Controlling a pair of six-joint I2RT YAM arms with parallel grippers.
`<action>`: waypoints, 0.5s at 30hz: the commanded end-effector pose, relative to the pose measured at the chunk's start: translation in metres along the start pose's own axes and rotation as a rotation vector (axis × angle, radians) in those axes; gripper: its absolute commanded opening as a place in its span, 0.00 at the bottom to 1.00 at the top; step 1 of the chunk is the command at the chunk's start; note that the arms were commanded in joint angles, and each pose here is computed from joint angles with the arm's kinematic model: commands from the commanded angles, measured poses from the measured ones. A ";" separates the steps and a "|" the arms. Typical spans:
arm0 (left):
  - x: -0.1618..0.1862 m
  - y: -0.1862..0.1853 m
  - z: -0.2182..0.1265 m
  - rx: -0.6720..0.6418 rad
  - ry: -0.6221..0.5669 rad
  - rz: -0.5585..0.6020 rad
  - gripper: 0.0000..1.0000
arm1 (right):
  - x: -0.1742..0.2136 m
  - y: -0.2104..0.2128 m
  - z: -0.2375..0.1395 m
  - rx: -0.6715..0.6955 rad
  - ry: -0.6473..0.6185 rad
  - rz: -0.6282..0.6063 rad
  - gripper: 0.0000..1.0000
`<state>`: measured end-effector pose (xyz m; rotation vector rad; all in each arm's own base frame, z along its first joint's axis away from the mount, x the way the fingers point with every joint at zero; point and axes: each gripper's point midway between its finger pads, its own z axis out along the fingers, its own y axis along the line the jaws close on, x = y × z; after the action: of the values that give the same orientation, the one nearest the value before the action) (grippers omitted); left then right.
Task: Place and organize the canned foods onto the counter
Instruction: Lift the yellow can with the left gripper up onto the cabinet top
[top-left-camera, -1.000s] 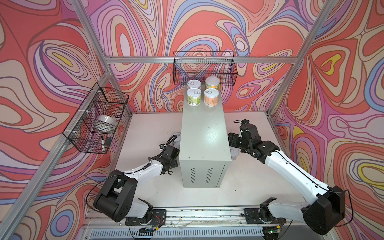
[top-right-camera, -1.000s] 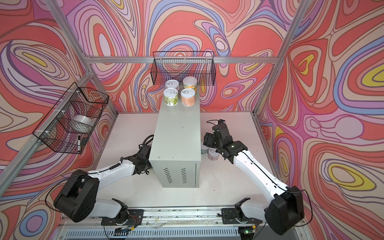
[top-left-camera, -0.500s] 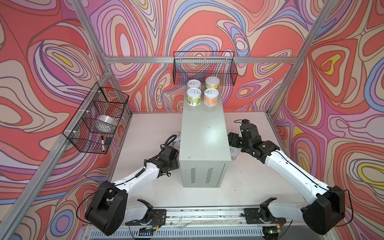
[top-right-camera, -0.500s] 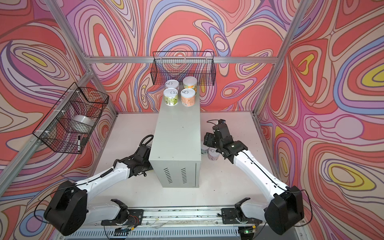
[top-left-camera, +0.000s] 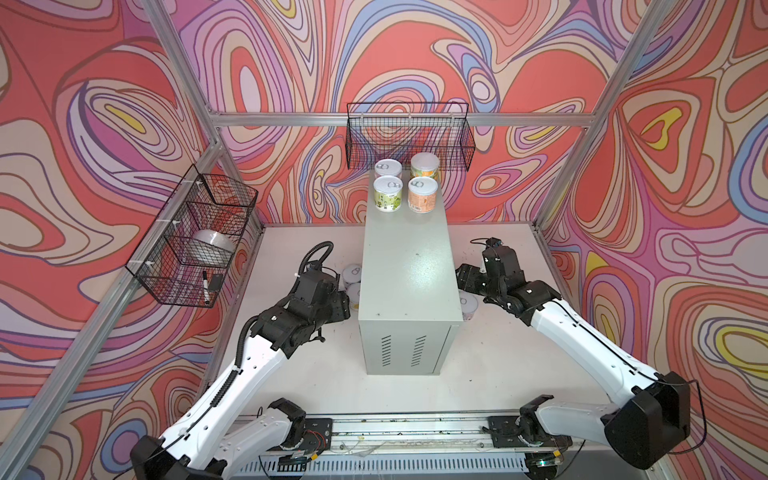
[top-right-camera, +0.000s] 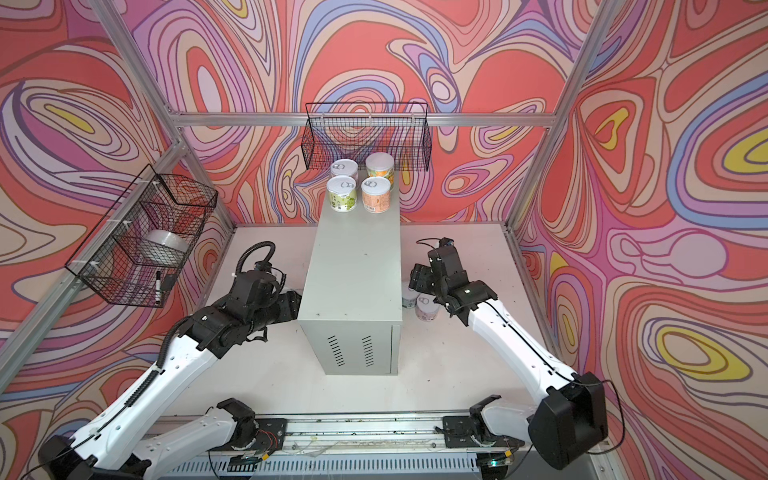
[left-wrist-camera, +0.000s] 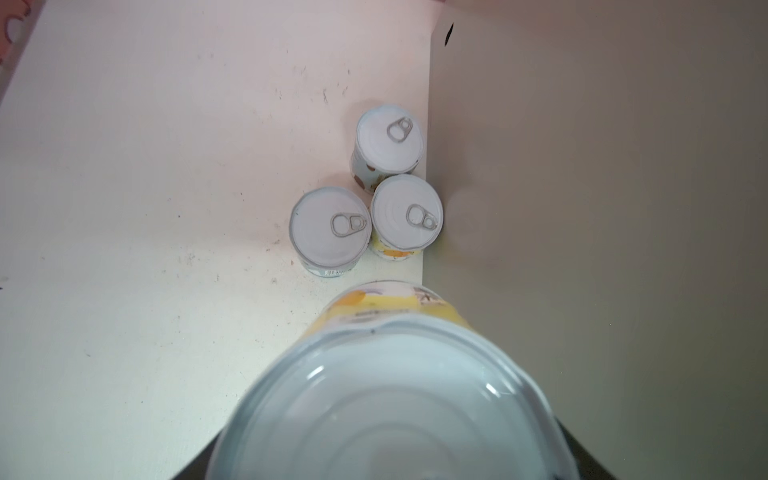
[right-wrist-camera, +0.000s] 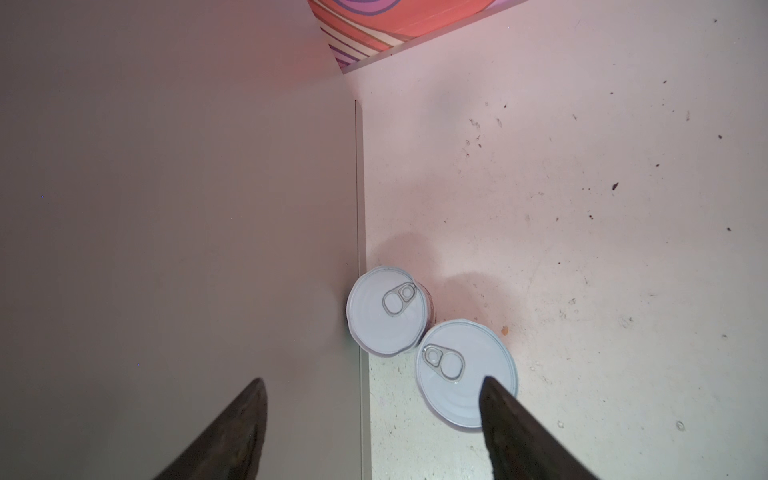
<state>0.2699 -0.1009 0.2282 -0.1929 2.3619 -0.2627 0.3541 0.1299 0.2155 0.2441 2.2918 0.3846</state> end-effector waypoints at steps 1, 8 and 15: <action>-0.023 0.000 -0.030 -0.015 -0.056 0.061 0.00 | -0.010 0.004 -0.005 -0.018 -0.018 -0.005 0.82; -0.077 -0.011 -0.080 -0.021 -0.164 0.161 0.00 | -0.018 0.004 -0.012 -0.020 -0.036 -0.007 0.82; -0.120 -0.041 -0.128 0.088 -0.237 0.232 0.00 | -0.025 0.002 -0.019 -0.011 -0.051 -0.005 0.82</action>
<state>0.2743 -0.0952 0.3819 0.0083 2.1572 -0.2085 0.3573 0.1256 0.2266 0.2391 2.2780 0.3854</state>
